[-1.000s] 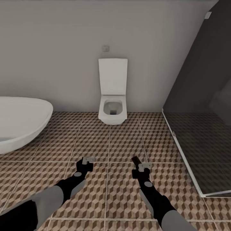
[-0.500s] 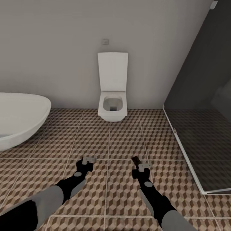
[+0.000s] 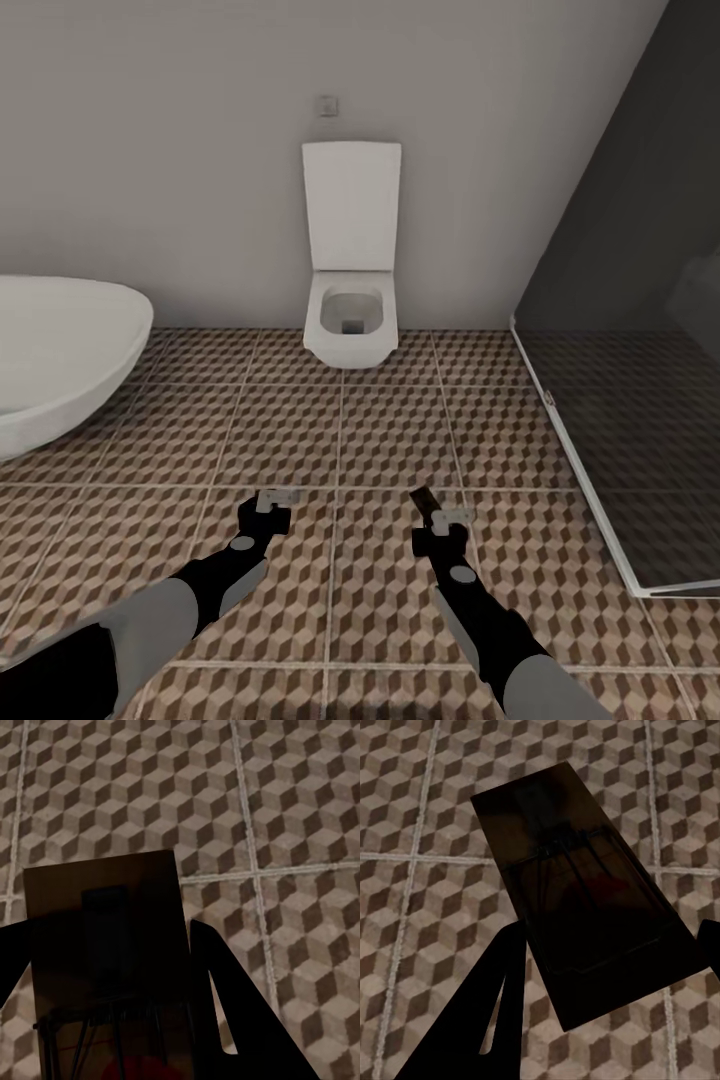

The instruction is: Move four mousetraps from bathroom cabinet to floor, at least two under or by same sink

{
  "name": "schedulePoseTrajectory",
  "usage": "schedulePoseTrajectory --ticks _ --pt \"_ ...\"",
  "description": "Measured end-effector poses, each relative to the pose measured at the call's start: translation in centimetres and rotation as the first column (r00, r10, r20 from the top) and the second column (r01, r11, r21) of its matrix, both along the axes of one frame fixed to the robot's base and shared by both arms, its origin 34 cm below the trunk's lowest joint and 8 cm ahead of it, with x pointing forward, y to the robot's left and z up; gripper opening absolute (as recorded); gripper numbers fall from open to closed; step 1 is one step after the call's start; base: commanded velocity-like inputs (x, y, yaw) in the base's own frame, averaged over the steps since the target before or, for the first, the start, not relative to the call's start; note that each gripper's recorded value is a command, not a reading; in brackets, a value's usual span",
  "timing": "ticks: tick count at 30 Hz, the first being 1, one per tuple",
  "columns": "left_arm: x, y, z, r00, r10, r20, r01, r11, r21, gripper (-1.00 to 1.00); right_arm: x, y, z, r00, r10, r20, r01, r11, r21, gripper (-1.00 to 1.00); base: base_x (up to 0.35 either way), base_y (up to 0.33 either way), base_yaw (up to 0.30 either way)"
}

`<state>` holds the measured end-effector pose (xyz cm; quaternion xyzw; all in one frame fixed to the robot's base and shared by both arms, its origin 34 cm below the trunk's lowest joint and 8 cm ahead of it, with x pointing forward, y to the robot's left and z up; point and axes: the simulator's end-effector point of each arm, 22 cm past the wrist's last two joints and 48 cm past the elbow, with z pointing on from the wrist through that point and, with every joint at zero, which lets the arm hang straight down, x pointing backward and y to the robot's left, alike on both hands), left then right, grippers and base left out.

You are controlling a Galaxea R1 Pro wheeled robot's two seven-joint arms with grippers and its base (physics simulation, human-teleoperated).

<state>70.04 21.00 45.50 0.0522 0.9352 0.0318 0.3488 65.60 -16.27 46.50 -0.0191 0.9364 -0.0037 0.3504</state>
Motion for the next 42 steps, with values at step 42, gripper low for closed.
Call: schedulePoseTrajectory --ticks 42 --pt "-3.3 -0.1 -11.8 0.998 -0.002 -0.066 0.002 1.000 -0.001 -1.00 -3.2 0.0 -11.5 0.998 0.000 -0.066 0.000 1.000 -0.001 -1.00 0.000 0.000 0.000"
